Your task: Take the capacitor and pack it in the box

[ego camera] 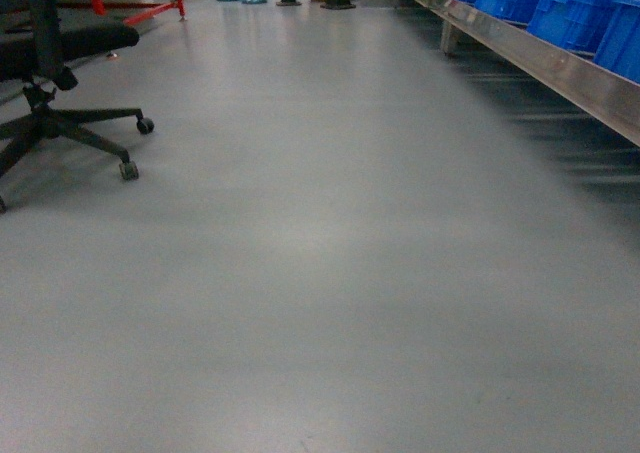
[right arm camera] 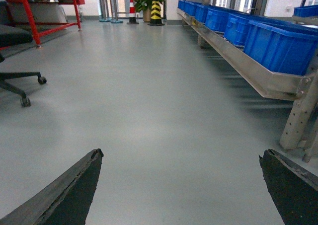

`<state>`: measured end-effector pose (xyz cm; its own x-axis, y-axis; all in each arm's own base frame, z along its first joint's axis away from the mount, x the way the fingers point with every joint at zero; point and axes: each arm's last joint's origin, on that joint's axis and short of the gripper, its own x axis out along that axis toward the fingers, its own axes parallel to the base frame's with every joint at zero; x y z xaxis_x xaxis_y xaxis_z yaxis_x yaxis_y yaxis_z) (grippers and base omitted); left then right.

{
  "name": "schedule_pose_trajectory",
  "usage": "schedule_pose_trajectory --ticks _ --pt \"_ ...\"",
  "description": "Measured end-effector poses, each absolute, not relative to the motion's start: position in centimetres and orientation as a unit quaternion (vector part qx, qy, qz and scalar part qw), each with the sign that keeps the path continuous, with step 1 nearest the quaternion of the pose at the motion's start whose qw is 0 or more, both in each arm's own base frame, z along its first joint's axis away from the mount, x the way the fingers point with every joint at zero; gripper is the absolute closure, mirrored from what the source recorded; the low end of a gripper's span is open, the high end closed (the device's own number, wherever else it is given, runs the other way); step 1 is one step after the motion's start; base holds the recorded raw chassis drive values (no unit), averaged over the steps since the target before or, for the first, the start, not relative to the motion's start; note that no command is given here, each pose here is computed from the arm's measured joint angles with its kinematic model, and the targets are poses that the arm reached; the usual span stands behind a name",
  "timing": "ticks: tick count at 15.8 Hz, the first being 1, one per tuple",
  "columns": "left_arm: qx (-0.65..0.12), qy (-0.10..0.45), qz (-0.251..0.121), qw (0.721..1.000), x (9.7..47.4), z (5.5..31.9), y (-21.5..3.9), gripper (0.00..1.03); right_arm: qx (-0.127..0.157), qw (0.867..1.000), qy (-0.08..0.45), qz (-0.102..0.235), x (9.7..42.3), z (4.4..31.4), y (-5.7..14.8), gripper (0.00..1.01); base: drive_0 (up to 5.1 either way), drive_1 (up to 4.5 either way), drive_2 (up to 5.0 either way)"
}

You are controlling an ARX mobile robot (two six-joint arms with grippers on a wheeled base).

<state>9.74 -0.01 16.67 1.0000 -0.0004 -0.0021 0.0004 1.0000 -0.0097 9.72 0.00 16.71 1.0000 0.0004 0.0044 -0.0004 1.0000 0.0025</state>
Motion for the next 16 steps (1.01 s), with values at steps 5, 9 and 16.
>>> schedule_pose_trajectory --ticks 5,9,16 --pt "-0.005 0.000 -0.001 1.000 9.74 16.68 -0.02 0.59 0.001 1.000 -0.003 0.000 9.72 16.71 0.00 0.03 -5.0 2.50 2.5" --pt "-0.005 0.002 -0.001 1.000 9.74 16.66 -0.02 0.59 0.001 1.000 -0.001 0.000 9.72 16.70 0.00 0.03 -4.9 2.51 2.5" --pt "-0.005 0.001 -0.001 1.000 9.74 16.66 -0.02 0.59 0.001 1.000 -0.002 0.000 9.72 16.72 0.00 0.03 -4.9 2.51 2.5"
